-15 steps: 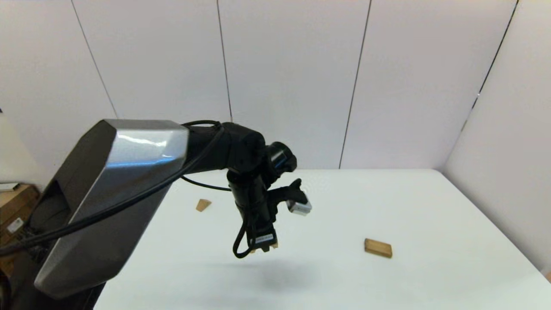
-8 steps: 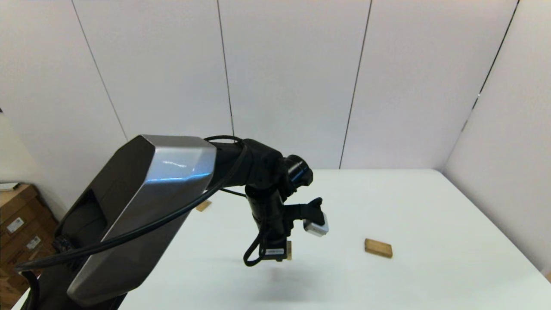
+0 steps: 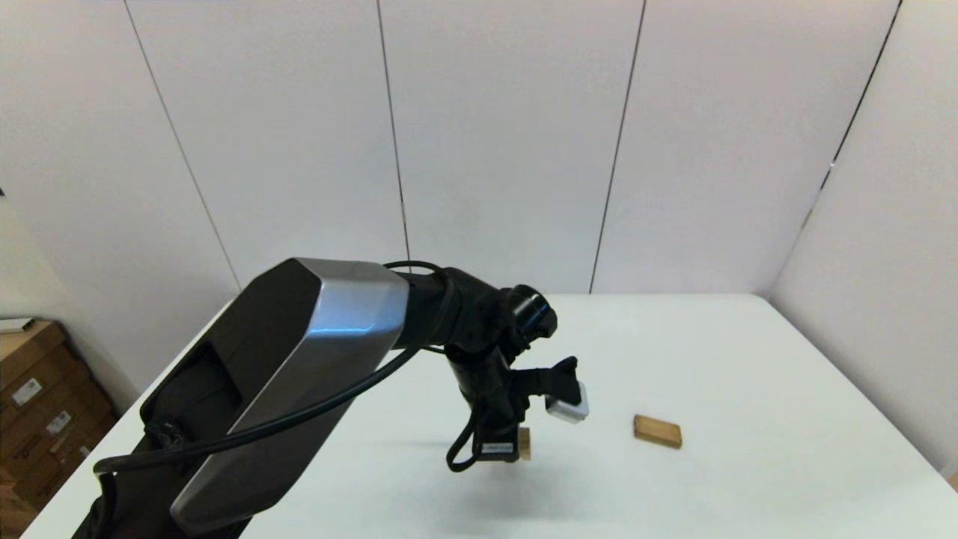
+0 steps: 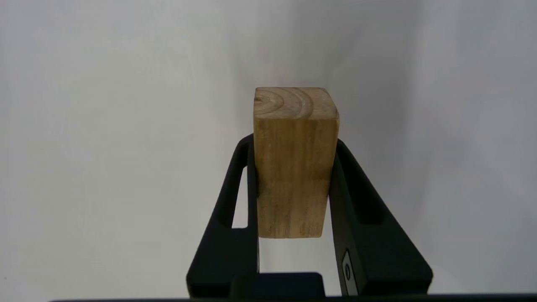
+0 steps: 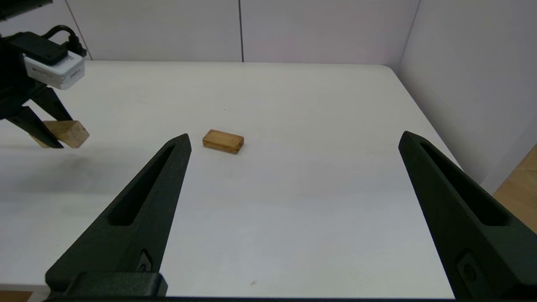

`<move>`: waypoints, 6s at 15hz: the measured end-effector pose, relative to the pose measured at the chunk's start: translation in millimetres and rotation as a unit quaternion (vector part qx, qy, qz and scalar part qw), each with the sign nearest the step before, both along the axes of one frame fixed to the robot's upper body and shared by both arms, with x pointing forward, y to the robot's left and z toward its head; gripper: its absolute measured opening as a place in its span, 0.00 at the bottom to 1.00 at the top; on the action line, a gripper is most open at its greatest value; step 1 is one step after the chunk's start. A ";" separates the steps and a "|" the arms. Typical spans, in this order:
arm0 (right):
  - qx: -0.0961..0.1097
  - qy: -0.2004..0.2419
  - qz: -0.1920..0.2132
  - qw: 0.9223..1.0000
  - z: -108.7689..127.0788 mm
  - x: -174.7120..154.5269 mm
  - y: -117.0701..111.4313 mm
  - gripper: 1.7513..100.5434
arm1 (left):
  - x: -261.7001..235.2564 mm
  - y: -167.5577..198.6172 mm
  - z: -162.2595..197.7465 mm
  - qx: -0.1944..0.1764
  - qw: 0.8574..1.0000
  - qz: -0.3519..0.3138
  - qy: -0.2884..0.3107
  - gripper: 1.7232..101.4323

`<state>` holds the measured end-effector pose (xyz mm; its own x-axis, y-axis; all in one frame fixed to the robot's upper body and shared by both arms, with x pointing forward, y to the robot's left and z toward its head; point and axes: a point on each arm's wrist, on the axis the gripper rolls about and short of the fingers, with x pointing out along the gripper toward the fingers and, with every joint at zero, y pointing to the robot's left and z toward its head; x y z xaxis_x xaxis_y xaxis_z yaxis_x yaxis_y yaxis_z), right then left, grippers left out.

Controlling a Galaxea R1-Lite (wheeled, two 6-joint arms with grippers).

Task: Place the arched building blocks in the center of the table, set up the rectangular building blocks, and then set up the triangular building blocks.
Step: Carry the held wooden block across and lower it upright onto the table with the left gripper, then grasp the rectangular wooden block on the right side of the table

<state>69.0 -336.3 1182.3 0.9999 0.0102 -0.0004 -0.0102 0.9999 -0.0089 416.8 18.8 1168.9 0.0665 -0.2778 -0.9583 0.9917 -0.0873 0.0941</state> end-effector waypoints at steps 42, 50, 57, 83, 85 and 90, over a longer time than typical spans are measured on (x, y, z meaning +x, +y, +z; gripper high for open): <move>0.000 0.000 0.000 1.000 0.0 0.0 0.0 0.97 | 15.6 9.9 -26.0 0.039 0.999 0.034 -0.004 0.71; 0.000 0.000 0.000 1.000 0.0 0.0 0.0 0.97 | 19.4 19.5 0.3 0.018 0.999 0.048 -0.018 0.87; 0.000 0.000 0.000 1.000 0.0 0.0 0.0 0.97 | 1.0 68.1 89.4 -0.006 0.997 0.074 0.000 0.92; 0.000 0.000 0.000 1.000 0.0 0.0 0.0 0.97 | -379.9 324.5 218.8 -0.218 0.768 0.571 -0.191 0.96; 0.000 0.000 0.000 1.000 0.0 0.0 0.0 0.97 | -401.6 322.8 200.4 -0.230 0.749 0.587 -0.205 0.96; 0.000 0.000 0.000 1.000 0.0 0.0 0.0 0.97 | -435.7 317.0 154.2 -0.243 0.719 0.608 -0.233 0.96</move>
